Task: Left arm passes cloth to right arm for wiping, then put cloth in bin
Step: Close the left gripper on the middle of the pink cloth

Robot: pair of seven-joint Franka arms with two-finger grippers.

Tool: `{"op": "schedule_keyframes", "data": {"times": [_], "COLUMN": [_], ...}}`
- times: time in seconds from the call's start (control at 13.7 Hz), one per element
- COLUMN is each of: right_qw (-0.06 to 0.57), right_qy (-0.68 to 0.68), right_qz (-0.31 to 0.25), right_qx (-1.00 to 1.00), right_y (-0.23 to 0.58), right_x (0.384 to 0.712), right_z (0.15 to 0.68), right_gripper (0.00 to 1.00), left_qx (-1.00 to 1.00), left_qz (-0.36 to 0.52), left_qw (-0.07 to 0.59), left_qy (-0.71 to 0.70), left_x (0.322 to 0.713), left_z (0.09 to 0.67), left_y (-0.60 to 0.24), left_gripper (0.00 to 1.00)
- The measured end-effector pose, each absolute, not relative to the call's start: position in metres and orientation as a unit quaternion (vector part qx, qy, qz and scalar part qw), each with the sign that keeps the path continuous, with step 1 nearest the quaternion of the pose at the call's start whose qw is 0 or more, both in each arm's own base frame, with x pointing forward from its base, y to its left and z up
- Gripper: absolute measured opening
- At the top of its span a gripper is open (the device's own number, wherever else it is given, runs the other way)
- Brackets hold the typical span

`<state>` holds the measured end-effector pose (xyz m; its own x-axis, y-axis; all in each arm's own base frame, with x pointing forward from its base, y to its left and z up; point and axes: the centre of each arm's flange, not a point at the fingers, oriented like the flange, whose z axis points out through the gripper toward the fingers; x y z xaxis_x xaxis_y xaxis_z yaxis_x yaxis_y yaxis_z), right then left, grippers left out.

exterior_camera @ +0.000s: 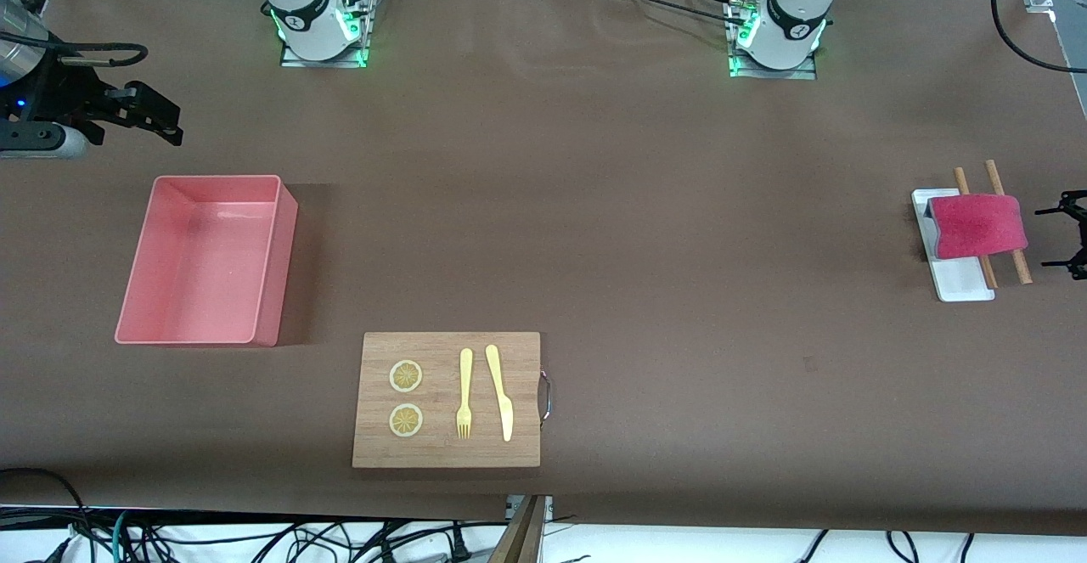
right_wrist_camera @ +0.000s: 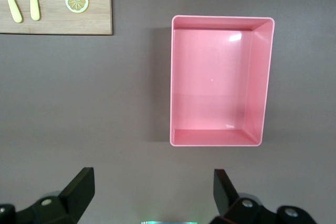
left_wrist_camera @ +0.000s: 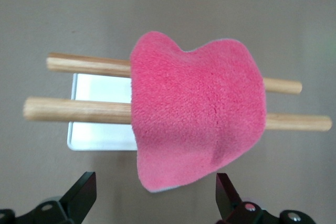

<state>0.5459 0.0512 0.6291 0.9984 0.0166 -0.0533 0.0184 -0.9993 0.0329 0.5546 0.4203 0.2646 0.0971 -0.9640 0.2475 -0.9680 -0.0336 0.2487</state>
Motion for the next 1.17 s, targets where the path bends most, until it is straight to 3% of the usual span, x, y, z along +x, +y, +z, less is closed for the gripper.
{"op": "schedule_keyframes", "data": {"times": [0.37,0.95,1.02,1.17], "right_qw": [0.017,0.017,0.017,0.017], "right_qy": [0.009,0.009,0.009,0.009], "right_qz": [-0.027,-0.027,-0.027,-0.027], "right_qx": [0.999,0.999,0.999,0.999], "right_y": [0.051,0.051,0.051,0.051], "right_x": [0.546,0.546,0.546,0.546], "right_z": [0.629,0.629,0.629,0.629], "right_gripper": [1.00,1.00,1.00,1.00], "left_qx": [0.675,0.660,0.657,0.655], "left_qz": [0.016,0.026,0.026,0.027], "left_qw": [0.201,0.201,0.204,0.206], "left_qy": [-0.710,-0.724,-0.725,-0.726], "left_x": [0.551,0.542,0.542,0.542], "left_z": [0.231,0.229,0.230,0.233], "left_y": [0.419,0.434,0.434,0.434], "left_gripper": [1.00,0.15,0.06,0.03]}}
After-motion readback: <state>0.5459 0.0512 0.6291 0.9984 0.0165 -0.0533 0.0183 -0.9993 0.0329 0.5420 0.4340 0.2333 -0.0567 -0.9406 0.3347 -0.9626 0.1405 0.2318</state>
